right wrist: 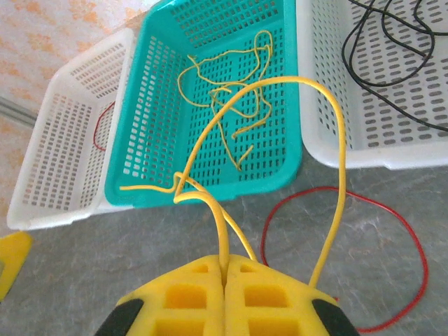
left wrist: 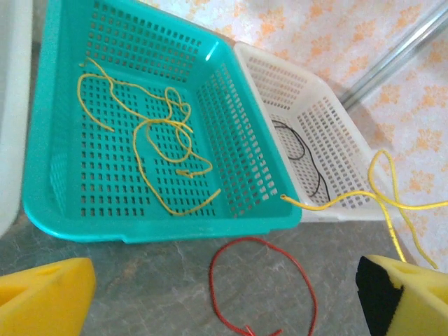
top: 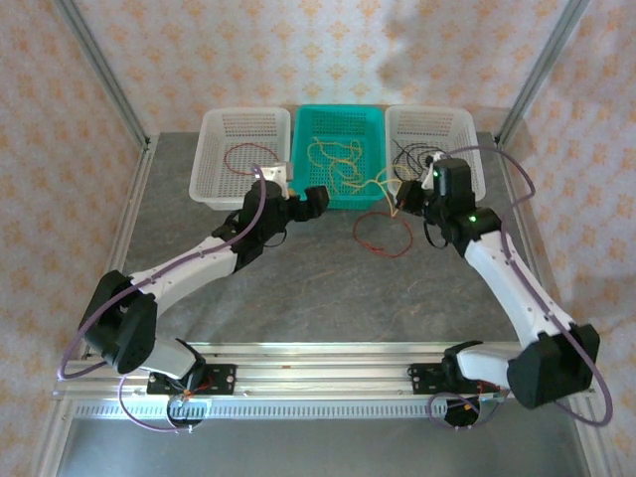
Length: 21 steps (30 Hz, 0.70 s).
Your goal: Untangle the cables
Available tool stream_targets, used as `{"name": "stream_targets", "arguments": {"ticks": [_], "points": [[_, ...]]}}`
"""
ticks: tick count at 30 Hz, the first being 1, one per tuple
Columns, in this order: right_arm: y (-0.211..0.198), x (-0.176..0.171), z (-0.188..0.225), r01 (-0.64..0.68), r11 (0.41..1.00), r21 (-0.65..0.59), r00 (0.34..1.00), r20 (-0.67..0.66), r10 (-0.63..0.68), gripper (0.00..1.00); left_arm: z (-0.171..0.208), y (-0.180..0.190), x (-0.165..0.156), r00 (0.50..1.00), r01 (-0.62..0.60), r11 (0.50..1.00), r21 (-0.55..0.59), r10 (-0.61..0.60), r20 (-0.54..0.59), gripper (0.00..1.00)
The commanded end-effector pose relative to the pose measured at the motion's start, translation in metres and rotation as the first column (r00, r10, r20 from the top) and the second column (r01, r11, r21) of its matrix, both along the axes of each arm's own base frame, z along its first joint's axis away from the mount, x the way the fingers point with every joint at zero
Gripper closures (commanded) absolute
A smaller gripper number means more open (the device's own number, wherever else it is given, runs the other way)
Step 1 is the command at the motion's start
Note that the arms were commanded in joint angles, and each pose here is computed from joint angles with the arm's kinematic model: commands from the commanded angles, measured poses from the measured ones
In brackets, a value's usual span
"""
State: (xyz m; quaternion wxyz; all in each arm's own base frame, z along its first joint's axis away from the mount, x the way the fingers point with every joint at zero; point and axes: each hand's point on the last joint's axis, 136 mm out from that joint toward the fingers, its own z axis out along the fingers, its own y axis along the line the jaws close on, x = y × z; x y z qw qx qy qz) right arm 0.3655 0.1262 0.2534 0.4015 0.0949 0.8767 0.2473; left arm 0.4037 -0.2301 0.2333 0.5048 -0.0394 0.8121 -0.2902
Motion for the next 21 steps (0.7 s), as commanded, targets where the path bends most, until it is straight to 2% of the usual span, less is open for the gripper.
{"name": "stream_targets", "arguments": {"ticks": [1,9,13,21], "points": [[0.005,0.027,0.015,0.029,0.999,0.04,0.999,0.034,-0.03,1.0,0.024,0.003,0.014,0.999,0.01,1.0,-0.019,-0.009,0.042,0.01],[0.037,0.072,0.018,0.0,0.997,0.072,1.0,0.008,-0.001,1.0,0.044,0.032,0.037,0.996,-0.055,0.997,-0.052,0.058,0.069,0.01],[0.06,0.088,0.014,-0.02,0.999,0.04,1.0,-0.003,0.02,1.0,0.05,0.04,0.048,0.994,-0.068,0.996,-0.063,0.073,0.076,0.01],[0.079,0.129,0.0,0.04,0.999,0.025,0.999,-0.019,-0.039,1.0,0.049,0.045,0.063,0.991,-0.096,0.993,-0.07,0.102,0.085,0.01]]}}
